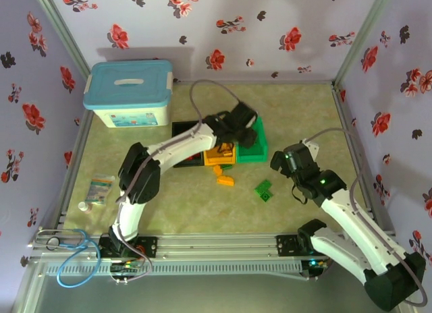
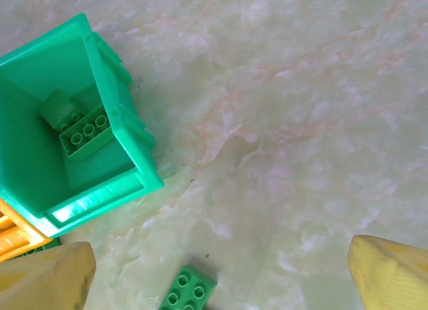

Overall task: Sort the legos into containers by color
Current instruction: Place the lego in the container.

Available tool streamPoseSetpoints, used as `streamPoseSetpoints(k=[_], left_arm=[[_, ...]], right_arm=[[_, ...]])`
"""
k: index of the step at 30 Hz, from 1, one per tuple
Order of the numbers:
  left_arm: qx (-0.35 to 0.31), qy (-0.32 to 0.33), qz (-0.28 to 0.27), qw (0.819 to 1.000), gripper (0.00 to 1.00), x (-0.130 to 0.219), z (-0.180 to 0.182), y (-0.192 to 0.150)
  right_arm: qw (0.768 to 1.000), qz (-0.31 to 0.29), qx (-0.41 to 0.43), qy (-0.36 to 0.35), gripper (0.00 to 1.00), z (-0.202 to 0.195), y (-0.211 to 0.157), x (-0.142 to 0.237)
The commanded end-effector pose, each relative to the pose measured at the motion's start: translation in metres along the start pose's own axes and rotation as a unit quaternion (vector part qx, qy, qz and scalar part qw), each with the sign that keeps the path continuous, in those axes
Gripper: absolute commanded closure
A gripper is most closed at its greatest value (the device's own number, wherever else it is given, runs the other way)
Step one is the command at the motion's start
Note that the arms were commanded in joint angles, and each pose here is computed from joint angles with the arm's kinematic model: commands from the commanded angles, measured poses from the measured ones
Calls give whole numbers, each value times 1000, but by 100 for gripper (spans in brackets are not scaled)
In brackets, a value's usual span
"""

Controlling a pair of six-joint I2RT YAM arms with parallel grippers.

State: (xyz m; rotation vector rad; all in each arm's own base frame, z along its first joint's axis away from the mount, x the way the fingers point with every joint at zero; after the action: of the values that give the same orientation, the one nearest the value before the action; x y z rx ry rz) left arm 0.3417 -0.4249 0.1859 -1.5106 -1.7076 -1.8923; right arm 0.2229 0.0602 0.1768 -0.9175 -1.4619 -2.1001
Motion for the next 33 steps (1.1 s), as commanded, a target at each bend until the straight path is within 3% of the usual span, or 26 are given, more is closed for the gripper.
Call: streamPoseSetpoints(k=[1,8,15,17,20,28,33], left_arm=[[-14,24,30,999,70,-20,16,0],[-21,36,48,998,66,-44,25,7],[-17,37,50,998,50,-47,28,8],[-18,33,47,998,40,-43,26,10],[-21,29,40,999,29,-32,22,15],[-17,4,-32,999,27,30,10,32],[-11,-22,-75,997,26,63,7,13]], right_arm=[[1000,2,-4,-30,2,-16,-6,0],[999,22,0,-31,2,-21,-20,-3],[999,41,3,-23,2,-18,-29,-10],[999,45,6,-26,2,-18,-31,-12],[998,61,8,-15,2,-15,-37,-15],[992,124,31,16,2,0,-61,-33],[982,179,47,34,6,18,-78,-50]])
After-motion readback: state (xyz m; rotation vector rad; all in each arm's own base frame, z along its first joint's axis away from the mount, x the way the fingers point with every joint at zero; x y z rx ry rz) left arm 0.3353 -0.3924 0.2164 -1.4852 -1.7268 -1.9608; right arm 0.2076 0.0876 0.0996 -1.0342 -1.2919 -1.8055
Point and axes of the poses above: each hand's point on the last joint's axis, 136 mm out from that joint toward the fingers, its own x axis back along the fingers, its own z axis along the line the jaws close on, y = z × x, the point moved 2 cm from there along x, back along the fingers, and after that the axes turned 1 degree about x, right-handed, at the moved point
